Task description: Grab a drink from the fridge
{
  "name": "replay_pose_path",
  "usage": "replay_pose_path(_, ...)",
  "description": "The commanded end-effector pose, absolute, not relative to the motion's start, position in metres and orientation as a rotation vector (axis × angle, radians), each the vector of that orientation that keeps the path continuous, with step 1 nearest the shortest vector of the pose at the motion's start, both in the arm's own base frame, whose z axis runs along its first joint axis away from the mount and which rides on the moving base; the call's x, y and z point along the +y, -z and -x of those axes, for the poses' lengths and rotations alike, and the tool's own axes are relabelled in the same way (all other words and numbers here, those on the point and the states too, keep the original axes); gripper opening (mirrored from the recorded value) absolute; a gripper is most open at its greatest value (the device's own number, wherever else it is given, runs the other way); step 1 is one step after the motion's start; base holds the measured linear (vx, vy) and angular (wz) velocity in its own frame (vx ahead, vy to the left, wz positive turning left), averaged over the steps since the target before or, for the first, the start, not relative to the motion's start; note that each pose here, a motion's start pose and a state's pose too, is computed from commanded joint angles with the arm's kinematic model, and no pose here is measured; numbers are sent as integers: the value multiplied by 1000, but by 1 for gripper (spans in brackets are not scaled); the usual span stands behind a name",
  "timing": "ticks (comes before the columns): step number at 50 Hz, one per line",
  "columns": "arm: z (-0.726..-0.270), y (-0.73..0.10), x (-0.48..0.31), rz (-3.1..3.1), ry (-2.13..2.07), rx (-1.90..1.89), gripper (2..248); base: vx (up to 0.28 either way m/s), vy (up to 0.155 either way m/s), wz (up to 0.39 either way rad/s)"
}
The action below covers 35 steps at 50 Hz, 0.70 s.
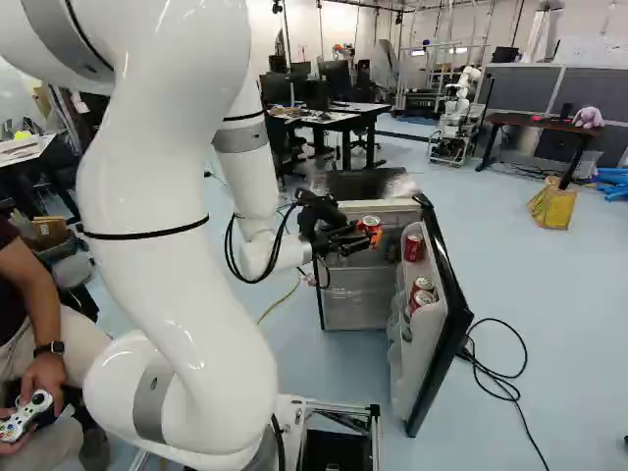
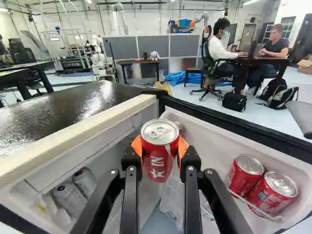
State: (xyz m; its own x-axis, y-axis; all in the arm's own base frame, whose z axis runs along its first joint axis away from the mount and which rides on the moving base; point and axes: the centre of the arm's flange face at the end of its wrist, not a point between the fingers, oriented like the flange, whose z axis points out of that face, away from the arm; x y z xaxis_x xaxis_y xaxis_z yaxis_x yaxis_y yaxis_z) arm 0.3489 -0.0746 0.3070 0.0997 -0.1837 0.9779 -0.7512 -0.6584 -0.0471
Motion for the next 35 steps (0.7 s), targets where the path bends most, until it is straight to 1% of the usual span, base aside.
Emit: replay_pose_path(35, -350, -329, -63, -2126, -1606, -888, 89, 0, 0, 0)
